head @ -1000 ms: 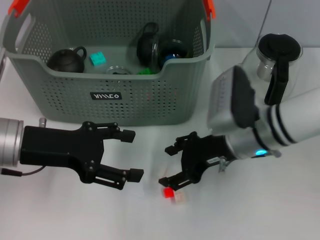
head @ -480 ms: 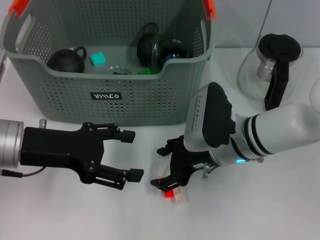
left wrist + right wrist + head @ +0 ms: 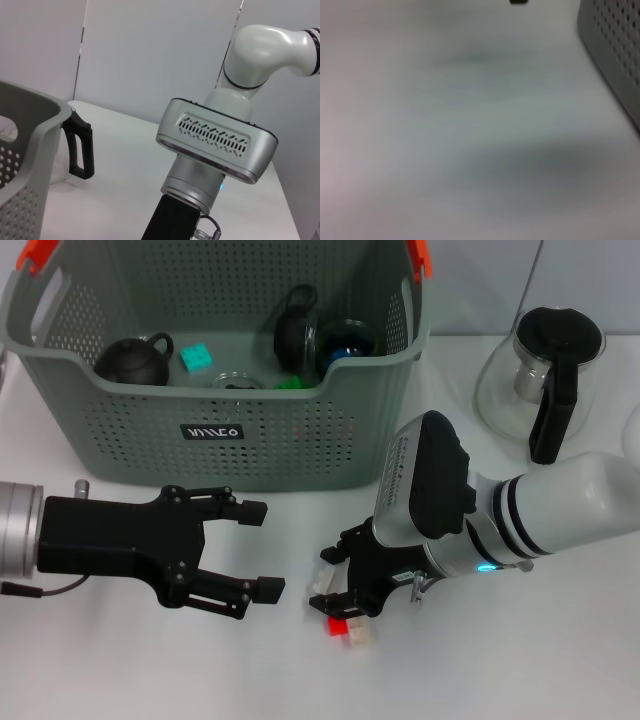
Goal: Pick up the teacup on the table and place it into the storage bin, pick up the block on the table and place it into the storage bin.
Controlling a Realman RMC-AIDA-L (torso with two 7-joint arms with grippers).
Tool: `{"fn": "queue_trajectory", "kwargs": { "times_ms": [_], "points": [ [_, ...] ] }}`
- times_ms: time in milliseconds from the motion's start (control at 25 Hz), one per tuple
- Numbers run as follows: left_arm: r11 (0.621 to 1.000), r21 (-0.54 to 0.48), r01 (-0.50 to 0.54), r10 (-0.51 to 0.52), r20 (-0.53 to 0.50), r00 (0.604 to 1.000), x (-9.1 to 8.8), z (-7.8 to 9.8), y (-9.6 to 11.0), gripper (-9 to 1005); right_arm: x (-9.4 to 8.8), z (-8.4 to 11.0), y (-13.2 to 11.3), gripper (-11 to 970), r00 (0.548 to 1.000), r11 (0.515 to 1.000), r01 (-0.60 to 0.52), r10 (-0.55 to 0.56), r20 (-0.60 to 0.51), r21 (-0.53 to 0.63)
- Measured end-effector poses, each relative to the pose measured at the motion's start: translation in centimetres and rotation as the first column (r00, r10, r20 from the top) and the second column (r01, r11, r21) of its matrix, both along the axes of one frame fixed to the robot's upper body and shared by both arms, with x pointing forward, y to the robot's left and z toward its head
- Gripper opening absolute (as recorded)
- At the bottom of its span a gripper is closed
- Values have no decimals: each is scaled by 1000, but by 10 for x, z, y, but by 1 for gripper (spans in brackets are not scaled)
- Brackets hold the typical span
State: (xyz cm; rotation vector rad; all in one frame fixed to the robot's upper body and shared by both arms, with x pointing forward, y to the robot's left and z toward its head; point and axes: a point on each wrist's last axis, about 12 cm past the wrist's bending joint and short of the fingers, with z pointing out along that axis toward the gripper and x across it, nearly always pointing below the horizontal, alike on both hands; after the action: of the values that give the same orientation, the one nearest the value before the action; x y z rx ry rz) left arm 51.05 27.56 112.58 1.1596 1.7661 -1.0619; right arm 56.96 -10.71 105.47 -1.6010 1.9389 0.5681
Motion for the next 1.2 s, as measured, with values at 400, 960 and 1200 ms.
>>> {"fn": "queue_trajectory", "kwargs": {
  "times_ms": [400,960,1200],
  "points": [
    [1000,-3,-7,7,1,1000,0,0,1,924,-1,-1,-2,511,1000,1000,-1,1,-5,-1],
    [997,-16,-75,75,-6,997,-5,-1,18,918,1,108,-51,438,995,978,45,-26,-93,204],
    [994,-29,-102,102,-2,995,-7,-1,23,915,1,208,-79,438,994,896,102,-77,-76,433]
  ]
}}
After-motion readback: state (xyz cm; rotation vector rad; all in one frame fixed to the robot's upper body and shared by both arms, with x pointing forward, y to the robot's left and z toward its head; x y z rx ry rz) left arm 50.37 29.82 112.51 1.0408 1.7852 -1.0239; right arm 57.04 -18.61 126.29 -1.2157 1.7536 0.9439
